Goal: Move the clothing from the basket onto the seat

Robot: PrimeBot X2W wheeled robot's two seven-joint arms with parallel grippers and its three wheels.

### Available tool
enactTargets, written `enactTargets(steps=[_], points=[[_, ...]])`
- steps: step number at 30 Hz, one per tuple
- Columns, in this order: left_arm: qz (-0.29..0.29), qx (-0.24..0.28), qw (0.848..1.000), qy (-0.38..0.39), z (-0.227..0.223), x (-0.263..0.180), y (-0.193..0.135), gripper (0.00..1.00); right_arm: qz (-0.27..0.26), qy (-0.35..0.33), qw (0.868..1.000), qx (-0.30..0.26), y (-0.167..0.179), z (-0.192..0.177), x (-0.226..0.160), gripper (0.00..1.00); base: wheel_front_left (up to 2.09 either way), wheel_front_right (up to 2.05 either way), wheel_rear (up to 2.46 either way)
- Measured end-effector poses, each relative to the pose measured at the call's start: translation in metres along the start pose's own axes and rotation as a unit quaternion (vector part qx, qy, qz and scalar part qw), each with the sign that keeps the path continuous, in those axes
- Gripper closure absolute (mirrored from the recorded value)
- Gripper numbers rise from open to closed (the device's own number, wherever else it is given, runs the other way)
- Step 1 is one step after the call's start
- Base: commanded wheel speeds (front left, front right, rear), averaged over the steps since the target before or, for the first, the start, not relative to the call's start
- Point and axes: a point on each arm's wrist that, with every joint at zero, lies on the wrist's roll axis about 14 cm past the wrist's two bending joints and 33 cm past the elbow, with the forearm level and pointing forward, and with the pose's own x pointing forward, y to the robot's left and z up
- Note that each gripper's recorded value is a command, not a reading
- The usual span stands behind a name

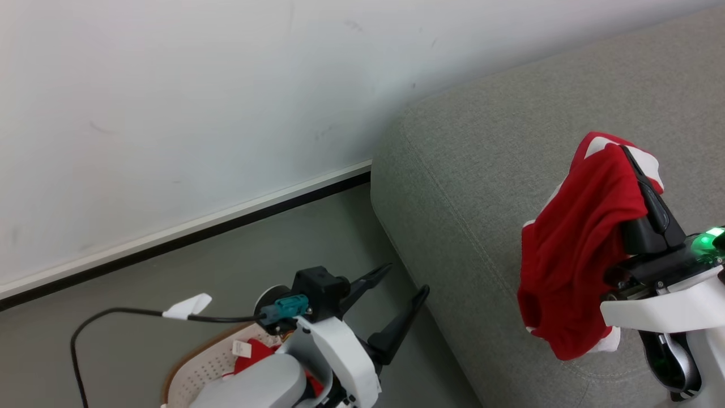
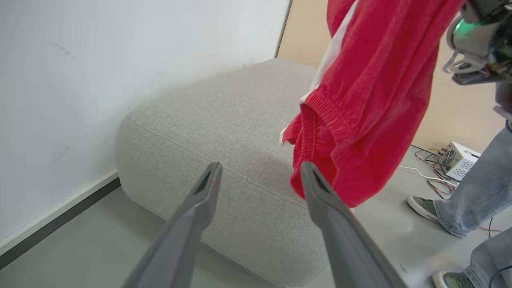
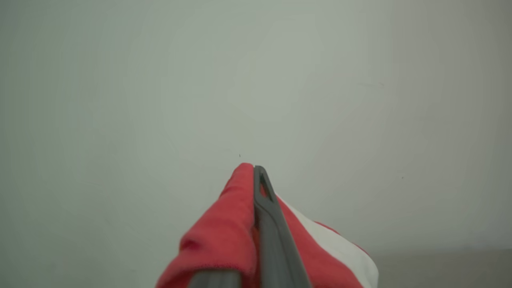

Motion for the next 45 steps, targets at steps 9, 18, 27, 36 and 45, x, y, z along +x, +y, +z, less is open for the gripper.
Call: enactTargets(steps=[9, 18, 27, 36, 45], points=[[-0.004, 0.000, 1.000, -0.004, 0.002, 0.004, 0.008, 0.00, -0.006, -0.018, 1.000, -0.025, -0.010, 0.010, 0.016, 1.00, 0.00, 0.00, 0.00], [-0.005, -0.002, 1.000, -0.002, -0.002, 0.005, 0.034, 0.00, -0.027, -0.033, 0.998, -0.044, -0.041, 0.014, 0.062, 1.00, 0.00, 0.00, 0.00], [0.005, -0.018, 1.000, 0.018, -0.029, 0.006, 0.082, 0.00, -0.103, -0.013, 0.994, -0.035, -0.099, -0.025, 0.122, 1.00, 0.00, 0.00, 0.00], [0.022, -0.061, 0.997, 0.037, -0.075, 0.001, 0.120, 0.00, -0.138, 0.015, 0.989, -0.052, -0.137, -0.073, 0.187, 1.00, 0.00, 0.00, 0.00], [0.072, -0.084, 0.993, 0.048, -0.107, -0.022, 0.156, 0.00, -0.151, 0.131, 0.976, -0.080, -0.150, -0.170, 0.208, 1.00, 0.00, 0.00, 0.00]])
